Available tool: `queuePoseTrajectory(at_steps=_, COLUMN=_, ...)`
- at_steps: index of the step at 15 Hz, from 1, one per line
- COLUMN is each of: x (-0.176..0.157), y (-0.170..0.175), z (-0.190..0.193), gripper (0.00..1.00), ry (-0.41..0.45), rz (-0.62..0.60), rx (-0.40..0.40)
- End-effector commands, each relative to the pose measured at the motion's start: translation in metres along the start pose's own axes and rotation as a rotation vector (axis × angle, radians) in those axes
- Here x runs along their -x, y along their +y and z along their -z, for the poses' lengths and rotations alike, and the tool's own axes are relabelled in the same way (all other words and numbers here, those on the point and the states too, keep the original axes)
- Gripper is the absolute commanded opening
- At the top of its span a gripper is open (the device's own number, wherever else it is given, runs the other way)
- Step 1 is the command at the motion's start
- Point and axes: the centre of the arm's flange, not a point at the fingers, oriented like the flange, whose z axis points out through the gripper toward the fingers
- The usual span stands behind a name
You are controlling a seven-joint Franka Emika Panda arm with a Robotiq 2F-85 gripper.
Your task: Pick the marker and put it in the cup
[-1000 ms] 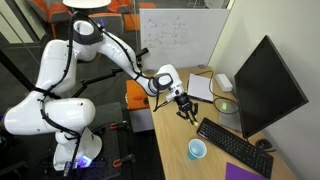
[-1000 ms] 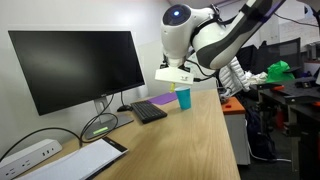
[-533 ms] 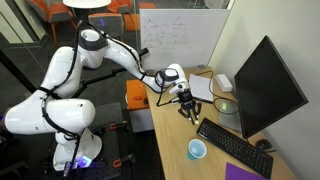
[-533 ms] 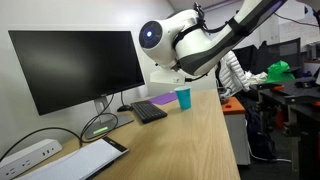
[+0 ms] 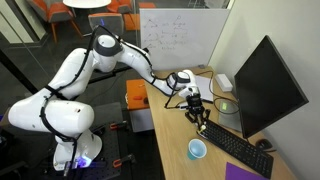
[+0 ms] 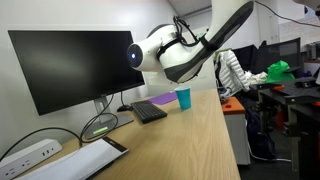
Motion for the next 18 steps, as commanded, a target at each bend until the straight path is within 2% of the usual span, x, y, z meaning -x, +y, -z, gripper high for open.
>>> queuePoseTrajectory(at_steps=1, x=0.014, y=-0.015, z=-0.010, gripper=0.05, ry=0.024, rz=-0.002, rx=0.041)
queuePoseTrajectory(at_steps=5, x=0.042, y=-0.021, z=-0.022, gripper=0.05, ry=0.031, rz=-0.004, rx=0.056)
queuePoseTrajectory(at_steps=8, x=0.061, y=-0.024, z=-0.027, gripper=0.05, ry=0.068, rz=0.004, rx=0.073)
queuePoseTrajectory(at_steps=13, x=0.076, y=-0.023, z=-0.035, gripper=0.05, ry=0.120, rz=0.045, rx=0.104)
queuePoseTrajectory(at_steps=18, x=0.098, y=-0.024, z=-0.045, gripper=0.05, ry=0.123, rz=0.057, rx=0.114)
